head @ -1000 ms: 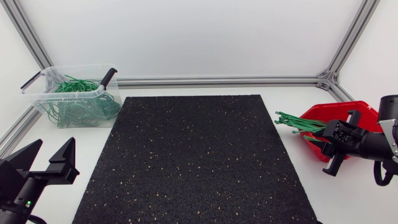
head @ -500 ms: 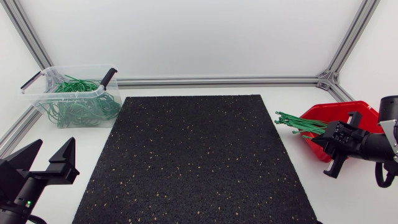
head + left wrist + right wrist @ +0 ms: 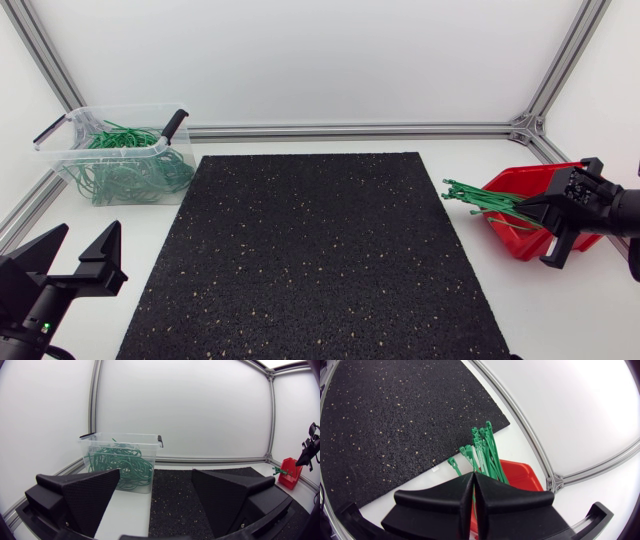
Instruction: Take a green cable tie from the red box, thread the tail through the head to close it, then place it in the transparent bin on the left.
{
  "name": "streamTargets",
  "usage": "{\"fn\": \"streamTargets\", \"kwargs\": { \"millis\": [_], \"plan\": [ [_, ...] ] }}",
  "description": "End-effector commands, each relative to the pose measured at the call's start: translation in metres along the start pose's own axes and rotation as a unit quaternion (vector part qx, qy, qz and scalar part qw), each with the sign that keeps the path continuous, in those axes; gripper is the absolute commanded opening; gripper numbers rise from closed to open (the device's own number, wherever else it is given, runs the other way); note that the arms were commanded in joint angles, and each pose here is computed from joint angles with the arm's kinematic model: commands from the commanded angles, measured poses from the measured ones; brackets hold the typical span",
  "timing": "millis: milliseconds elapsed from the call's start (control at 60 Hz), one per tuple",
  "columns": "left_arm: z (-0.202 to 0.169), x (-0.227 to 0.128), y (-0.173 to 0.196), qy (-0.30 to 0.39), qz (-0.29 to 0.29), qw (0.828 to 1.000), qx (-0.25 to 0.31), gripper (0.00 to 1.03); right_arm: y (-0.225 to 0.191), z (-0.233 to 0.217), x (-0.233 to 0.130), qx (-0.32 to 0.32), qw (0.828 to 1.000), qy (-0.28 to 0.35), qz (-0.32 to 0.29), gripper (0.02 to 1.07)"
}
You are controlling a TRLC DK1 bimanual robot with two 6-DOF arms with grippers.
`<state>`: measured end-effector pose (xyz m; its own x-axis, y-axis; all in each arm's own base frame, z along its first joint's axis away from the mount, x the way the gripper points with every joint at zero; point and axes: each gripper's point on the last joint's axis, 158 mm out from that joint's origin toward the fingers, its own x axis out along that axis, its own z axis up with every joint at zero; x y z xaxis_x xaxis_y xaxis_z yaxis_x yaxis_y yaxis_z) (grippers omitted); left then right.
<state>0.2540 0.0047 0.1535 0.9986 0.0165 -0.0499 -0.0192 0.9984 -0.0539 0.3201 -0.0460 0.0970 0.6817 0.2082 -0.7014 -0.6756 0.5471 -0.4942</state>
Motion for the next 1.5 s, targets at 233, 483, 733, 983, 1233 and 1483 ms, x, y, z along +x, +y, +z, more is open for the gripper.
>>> {"fn": "streamTargets", "kwargs": {
  "millis": [233,483,733,983,1233,1483],
  "plan": [
    [-0.024,0.001,0.002,0.029,0.004,1.0,-0.01,1.0,-0.019,0.026,-0.028,0.053,0.997,-0.04,0.03,0.08],
    [-0.024,0.001,0.003,0.029,0.005,1.0,-0.01,1.0,-0.005,0.02,-0.021,0.066,0.996,-0.038,0.046,0.08],
    [-0.025,0.001,0.002,0.03,0.004,0.999,-0.01,1.0,0.041,0.023,-0.016,0.023,0.998,-0.029,0.04,0.08],
    [-0.024,0.001,0.003,0.029,0.006,0.999,-0.01,1.0,0.08,0.036,-0.013,-0.022,0.999,-0.013,0.032,0.08],
    [-0.025,0.001,0.005,0.031,0.009,0.999,-0.011,1.0,0.112,0.061,-0.019,-0.059,0.998,-0.018,0.023,0.08],
    [-0.024,0.001,-0.001,0.029,-0.002,1.0,-0.004,1.0,0.122,0.145,-0.057,-0.06,0.993,-0.094,0.025,0.08]
  ]
}}
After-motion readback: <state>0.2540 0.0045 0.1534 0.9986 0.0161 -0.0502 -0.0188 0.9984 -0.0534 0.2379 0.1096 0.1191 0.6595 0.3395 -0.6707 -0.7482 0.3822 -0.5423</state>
